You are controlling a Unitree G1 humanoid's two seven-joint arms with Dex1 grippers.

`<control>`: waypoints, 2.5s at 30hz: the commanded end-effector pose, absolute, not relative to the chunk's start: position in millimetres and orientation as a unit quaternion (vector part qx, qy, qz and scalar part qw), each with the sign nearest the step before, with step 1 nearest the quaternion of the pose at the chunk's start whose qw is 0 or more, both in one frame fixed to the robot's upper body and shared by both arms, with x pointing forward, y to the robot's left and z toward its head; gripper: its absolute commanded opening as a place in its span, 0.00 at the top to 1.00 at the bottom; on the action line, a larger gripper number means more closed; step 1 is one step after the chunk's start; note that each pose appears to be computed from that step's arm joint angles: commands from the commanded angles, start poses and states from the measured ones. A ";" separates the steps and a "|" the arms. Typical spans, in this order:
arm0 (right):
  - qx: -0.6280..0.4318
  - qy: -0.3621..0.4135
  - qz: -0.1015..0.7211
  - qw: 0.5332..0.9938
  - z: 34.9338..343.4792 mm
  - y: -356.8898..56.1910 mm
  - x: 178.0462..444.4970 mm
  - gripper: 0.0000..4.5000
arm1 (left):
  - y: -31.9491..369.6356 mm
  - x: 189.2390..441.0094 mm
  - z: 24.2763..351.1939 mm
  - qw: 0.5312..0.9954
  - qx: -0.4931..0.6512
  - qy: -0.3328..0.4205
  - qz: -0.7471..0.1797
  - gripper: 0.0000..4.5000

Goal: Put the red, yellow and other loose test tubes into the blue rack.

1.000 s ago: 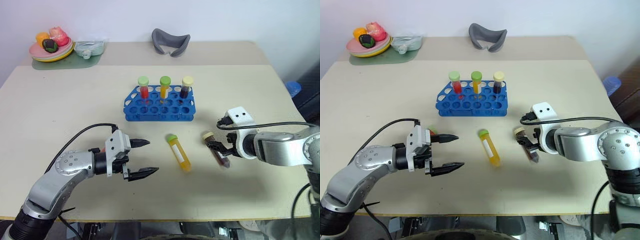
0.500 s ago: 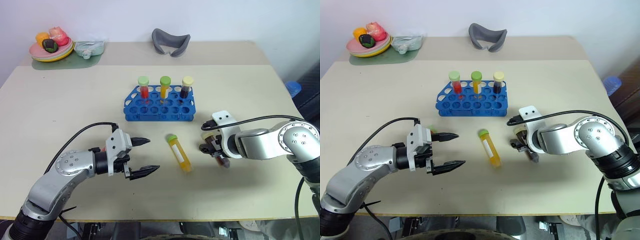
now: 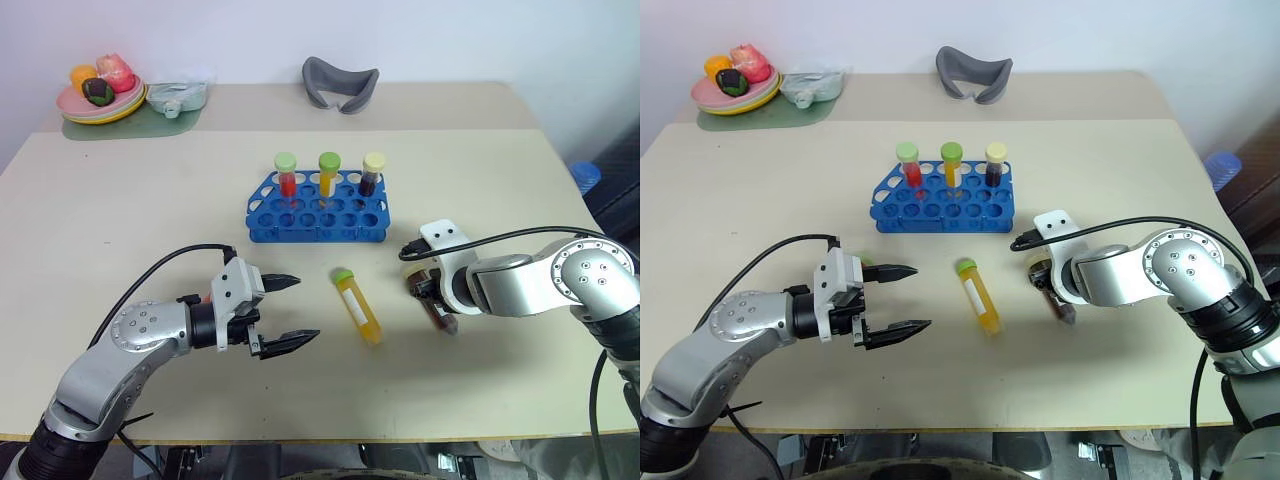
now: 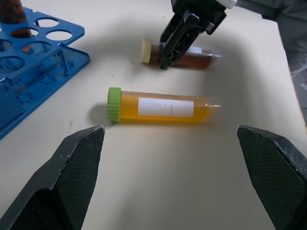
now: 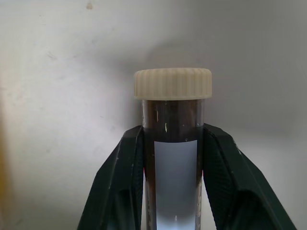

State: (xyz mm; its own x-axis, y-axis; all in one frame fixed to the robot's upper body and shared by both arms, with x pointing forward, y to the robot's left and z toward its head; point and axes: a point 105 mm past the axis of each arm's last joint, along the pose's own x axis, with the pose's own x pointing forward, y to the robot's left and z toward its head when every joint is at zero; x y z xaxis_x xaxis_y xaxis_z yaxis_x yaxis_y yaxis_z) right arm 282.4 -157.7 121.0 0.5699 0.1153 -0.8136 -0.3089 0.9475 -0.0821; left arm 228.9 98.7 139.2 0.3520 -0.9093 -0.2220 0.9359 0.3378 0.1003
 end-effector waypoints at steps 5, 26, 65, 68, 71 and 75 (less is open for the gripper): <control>-0.122 0.394 0.156 0.897 149.4 -142.6 285.1 0.80 | 102.1 229.7 146.6 0.821 0.109 0.045 -0.558 0.00; -0.019 -0.181 0.196 0.964 217.0 -87.9 349.6 0.80 | 148.8 261.1 159.4 0.911 0.034 -0.037 -0.409 0.00; -0.014 -0.263 0.161 0.951 225.7 -105.6 343.7 0.02 | 139.7 256.2 168.7 0.902 0.029 -0.051 -0.428 0.00; -0.040 -0.247 0.191 0.949 238.1 -114.5 330.3 0.02 | 143.2 257.1 169.8 0.904 0.035 -0.048 -0.424 0.00; -0.046 -0.174 0.261 0.948 234.9 -118.2 312.6 0.02 | 148.7 258.2 168.5 0.906 0.040 -0.042 -0.420 0.00; -0.055 -0.047 0.358 0.931 219.4 -114.6 279.9 0.02 | 154.9 260.0 163.7 0.905 0.049 -0.031 -0.420 0.00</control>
